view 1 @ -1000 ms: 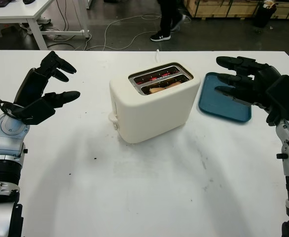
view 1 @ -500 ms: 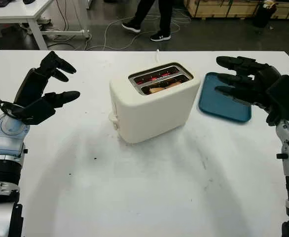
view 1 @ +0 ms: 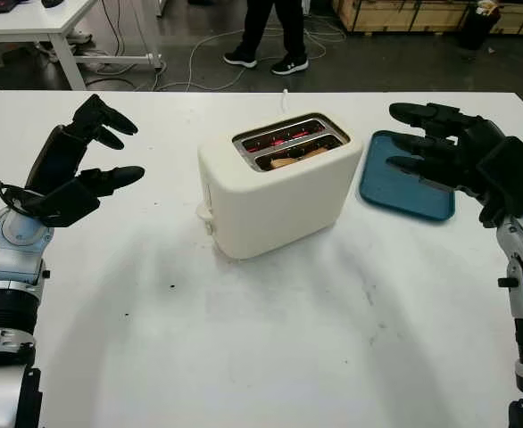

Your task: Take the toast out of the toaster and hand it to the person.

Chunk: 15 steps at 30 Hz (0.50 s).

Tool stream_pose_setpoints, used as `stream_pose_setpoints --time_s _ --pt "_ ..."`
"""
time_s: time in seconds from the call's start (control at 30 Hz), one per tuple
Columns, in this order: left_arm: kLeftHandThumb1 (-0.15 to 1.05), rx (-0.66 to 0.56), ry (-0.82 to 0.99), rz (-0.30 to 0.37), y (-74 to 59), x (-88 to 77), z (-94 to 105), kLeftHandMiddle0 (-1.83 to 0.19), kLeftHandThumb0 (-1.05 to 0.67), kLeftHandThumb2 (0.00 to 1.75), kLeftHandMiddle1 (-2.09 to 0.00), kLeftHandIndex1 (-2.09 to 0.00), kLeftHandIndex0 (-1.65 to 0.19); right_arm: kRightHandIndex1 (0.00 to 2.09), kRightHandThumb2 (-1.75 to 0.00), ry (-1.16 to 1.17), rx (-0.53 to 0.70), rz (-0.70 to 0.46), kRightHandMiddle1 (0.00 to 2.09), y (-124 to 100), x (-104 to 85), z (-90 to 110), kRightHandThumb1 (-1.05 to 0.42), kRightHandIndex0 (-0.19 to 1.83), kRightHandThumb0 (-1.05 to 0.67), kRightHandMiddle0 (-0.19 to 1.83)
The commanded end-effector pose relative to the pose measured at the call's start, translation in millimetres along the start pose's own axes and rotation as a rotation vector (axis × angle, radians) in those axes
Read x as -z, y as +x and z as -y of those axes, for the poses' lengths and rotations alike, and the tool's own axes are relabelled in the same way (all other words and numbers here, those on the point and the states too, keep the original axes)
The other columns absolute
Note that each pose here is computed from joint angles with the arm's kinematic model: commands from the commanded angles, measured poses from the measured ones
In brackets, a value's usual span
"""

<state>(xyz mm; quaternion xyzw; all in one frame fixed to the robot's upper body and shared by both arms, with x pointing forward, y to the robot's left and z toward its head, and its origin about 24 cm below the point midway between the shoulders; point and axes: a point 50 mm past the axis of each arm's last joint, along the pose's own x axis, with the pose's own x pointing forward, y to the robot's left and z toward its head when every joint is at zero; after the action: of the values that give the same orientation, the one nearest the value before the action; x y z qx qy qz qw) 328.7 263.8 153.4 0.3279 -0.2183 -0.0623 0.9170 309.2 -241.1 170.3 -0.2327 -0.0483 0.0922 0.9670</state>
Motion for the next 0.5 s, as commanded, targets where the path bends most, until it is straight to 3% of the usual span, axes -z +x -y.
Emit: stream_pose_setpoints --time_s 0.0,0.47 --pt "0.92 -0.006 0.009 0.022 4.1 -4.3 -4.1 -0.07 -1.05 0.16 -1.64 -1.53 -0.08 0.02 0.0 0.011 0.008 0.017 0.01 -0.2 -1.9 0.8 -0.89 0.55 -0.4 0.52" --pt "0.92 -0.003 0.021 0.02 3.5 -3.7 -4.7 -0.07 -1.05 0.18 -1.64 -1.53 -0.07 0.01 0.0 0.018 0.005 0.019 0.0 -0.3 -1.7 0.6 -0.89 0.55 -0.38 0.51"
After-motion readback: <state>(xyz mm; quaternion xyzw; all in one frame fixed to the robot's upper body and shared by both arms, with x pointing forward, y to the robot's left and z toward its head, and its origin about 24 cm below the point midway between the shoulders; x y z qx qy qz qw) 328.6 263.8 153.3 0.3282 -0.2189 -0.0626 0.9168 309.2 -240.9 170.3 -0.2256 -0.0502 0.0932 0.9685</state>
